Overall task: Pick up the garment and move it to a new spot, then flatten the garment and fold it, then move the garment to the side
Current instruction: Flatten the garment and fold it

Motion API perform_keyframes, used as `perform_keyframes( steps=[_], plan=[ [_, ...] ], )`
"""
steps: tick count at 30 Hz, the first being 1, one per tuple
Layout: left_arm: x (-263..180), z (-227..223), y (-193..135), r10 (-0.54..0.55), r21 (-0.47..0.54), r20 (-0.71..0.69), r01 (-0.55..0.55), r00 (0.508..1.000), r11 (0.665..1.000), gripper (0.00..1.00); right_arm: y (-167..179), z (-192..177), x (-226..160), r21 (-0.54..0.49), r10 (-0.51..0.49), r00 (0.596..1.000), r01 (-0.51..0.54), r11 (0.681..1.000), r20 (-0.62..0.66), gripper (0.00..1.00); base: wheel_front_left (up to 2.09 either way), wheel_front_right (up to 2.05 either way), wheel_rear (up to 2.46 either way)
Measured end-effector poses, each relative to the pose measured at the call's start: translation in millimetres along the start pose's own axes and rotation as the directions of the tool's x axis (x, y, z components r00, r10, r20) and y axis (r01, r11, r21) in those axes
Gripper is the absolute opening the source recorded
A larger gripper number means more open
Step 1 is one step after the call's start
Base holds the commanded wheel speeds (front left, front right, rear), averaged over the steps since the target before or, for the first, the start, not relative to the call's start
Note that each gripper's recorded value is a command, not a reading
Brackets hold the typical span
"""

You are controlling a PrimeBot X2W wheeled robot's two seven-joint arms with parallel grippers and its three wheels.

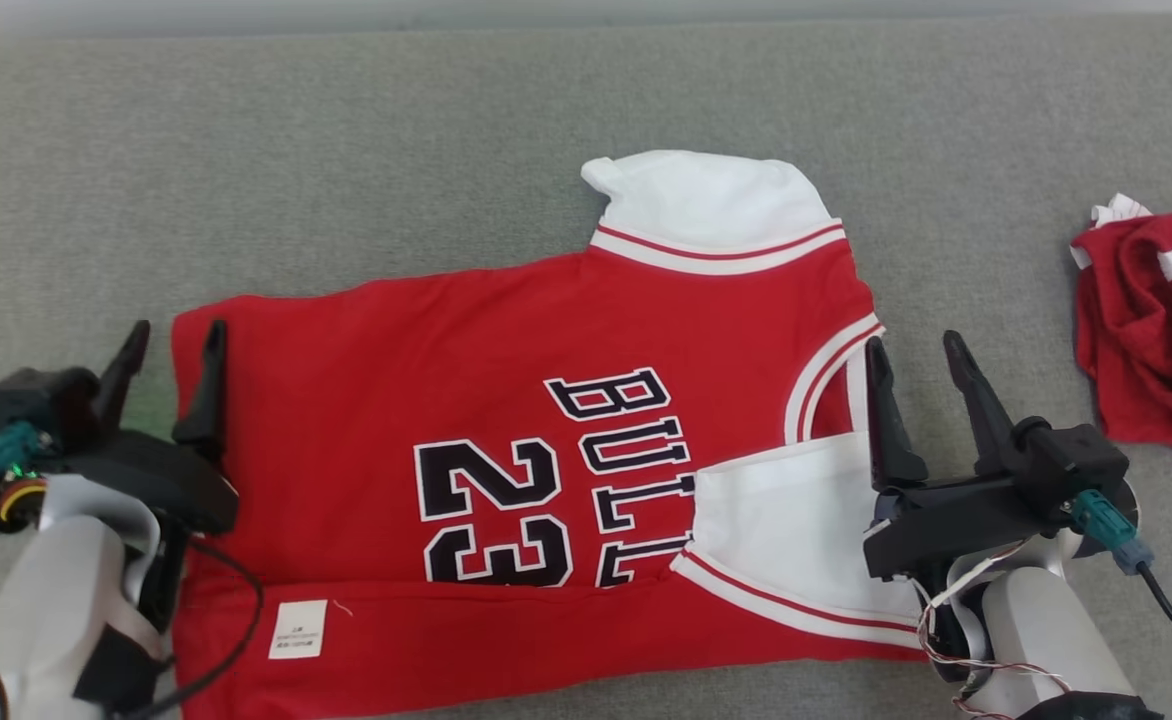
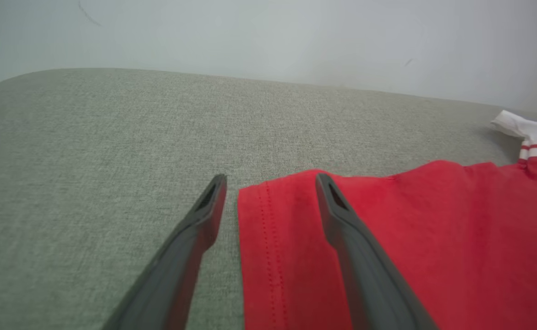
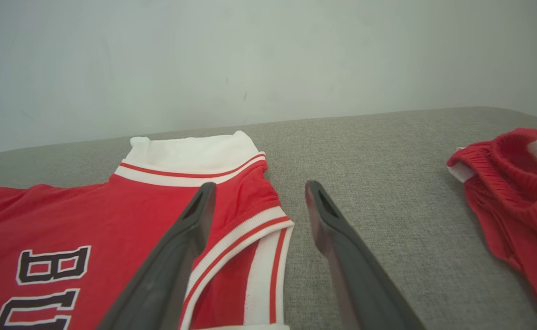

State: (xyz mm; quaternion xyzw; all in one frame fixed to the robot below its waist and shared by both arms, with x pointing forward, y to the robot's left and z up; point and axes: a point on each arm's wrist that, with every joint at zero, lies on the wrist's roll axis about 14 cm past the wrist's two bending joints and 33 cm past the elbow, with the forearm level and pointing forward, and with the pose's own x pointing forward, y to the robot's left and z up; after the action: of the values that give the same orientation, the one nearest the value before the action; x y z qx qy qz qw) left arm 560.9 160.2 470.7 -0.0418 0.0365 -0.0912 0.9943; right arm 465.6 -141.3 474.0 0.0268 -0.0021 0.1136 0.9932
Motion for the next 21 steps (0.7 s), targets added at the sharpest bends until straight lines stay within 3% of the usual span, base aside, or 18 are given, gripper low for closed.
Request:
perform_keyframes(
  steps=[10,21],
  plan=[
    [19,-27,-17,-0.041,-0.083,-0.075,0.035,0.996,0.996,1.0,-12,-9,-5,0.012,-0.043,0.999,0.043,0.999,-0.022,1.0,0.0,0.0,0.0],
    [26,-29,4,0.012,-0.073,-0.093,-0.019,0.996,0.997,1.0,-20,-8,-7,0.013,-0.067,0.998,0.067,0.998,-0.018,1.0,0.0,0.0,0.0]
  ],
)
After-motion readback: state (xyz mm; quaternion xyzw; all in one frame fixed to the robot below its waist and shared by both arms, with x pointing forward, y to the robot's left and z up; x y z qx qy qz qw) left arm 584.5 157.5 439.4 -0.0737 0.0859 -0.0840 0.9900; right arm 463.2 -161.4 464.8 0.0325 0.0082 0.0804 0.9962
